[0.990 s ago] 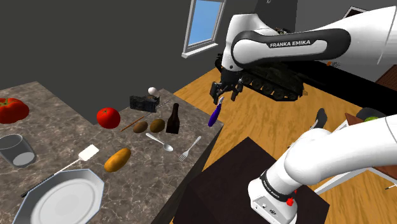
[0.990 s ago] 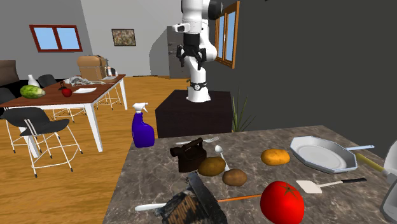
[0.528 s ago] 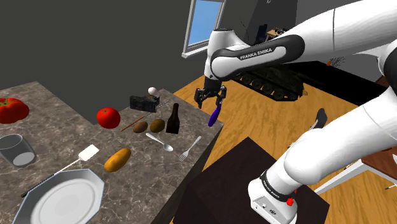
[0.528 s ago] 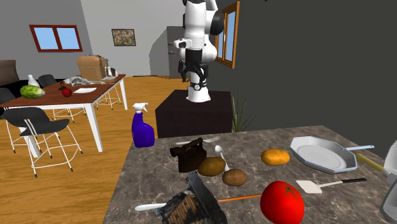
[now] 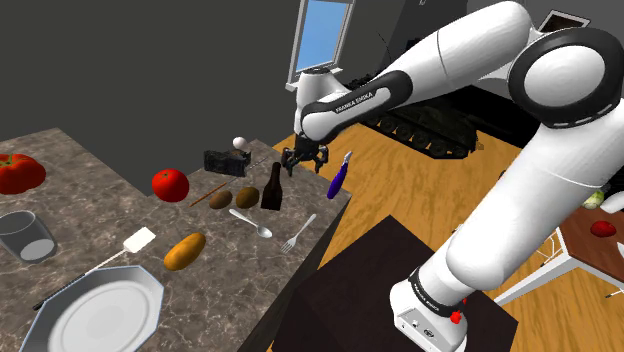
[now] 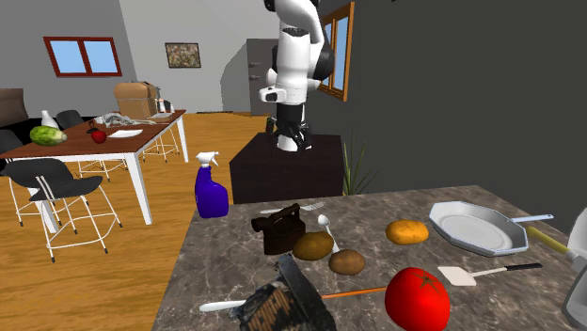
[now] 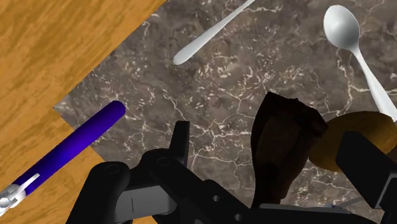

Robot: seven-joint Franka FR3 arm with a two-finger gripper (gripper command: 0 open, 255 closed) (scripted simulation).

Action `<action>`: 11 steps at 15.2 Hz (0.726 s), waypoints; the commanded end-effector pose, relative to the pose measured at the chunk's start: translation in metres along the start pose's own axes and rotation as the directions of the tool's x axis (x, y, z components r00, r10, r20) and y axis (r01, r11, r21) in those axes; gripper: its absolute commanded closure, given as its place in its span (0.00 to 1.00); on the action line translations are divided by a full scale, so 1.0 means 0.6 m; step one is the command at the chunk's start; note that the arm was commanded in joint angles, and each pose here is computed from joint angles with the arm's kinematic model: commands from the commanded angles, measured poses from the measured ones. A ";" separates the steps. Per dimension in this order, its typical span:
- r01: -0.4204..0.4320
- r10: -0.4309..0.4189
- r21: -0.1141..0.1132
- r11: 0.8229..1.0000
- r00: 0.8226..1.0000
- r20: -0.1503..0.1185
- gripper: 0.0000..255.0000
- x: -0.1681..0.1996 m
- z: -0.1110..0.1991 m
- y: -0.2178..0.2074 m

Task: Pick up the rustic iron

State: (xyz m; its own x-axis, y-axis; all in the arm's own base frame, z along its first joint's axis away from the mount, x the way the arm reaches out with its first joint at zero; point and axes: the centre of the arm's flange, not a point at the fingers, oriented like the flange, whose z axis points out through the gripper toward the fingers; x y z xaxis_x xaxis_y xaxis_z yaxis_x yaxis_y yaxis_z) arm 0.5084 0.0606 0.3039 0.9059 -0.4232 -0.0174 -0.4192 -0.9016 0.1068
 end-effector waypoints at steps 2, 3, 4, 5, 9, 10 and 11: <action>-0.028 0.028 0.001 1.000 1.000 -0.013 0.00 0.037 0.042 -0.031; -0.037 0.037 0.001 0.999 0.999 -0.017 0.00 0.050 0.056 -0.041; -0.046 0.046 0.001 0.999 0.999 -0.021 0.00 0.063 0.070 -0.051; -0.055 0.055 0.001 0.998 0.998 -0.025 0.00 0.076 0.084 -0.061; -0.092 0.092 0.003 0.996 0.995 -0.040 0.00 0.129 0.139 -0.099; -0.101 0.101 0.003 0.995 0.994 -0.044 0.00 0.143 0.152 -0.108; -0.110 0.110 0.003 0.994 0.993 -0.048 0.00 0.157 0.166 -0.117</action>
State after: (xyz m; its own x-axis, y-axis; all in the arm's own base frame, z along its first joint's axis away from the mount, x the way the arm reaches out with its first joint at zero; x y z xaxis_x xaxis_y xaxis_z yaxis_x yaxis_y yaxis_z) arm 0.6111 0.0729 0.2080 0.8613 -0.5068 0.0368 -0.5077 -0.8551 0.1054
